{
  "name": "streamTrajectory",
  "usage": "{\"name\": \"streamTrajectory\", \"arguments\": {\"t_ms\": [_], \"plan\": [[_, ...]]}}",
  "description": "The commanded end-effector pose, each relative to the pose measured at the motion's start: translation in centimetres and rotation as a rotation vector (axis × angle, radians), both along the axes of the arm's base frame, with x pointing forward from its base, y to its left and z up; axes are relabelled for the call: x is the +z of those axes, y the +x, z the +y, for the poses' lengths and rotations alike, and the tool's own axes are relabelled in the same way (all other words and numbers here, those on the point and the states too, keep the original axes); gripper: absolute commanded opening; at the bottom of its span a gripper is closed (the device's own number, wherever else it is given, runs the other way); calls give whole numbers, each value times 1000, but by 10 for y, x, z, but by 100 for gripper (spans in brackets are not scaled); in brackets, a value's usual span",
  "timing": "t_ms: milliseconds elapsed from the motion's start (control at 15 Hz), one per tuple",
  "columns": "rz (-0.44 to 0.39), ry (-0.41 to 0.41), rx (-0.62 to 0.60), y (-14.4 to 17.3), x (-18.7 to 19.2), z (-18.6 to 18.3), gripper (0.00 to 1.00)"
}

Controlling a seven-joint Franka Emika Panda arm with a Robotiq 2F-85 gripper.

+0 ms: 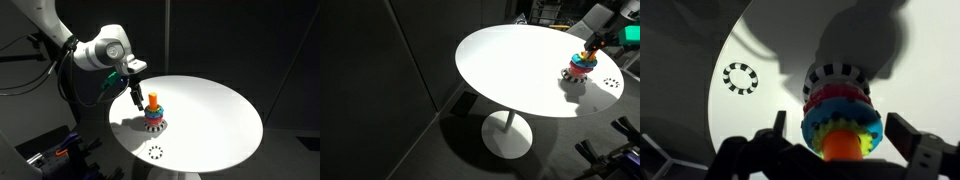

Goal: Remove the green ring from the orange rod and put it on the table

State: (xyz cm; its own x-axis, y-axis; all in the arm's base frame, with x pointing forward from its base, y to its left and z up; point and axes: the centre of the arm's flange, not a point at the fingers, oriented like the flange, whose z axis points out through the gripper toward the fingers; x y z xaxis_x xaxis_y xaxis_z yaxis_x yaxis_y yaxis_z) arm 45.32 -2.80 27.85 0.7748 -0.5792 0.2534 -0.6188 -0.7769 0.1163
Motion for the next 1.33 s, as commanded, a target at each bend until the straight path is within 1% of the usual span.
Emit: {"name": "streamTrajectory", "arguments": {"t_ms": [0,333,800,1267], "plan": [[-22,-23,-29,6,-18,-6,100],[-47,-36,-47,12,-26,-10,100],[-102,-44,-62,21,-24,-9,100],[-141,-57,-69,25,-28,-8,100]]}}
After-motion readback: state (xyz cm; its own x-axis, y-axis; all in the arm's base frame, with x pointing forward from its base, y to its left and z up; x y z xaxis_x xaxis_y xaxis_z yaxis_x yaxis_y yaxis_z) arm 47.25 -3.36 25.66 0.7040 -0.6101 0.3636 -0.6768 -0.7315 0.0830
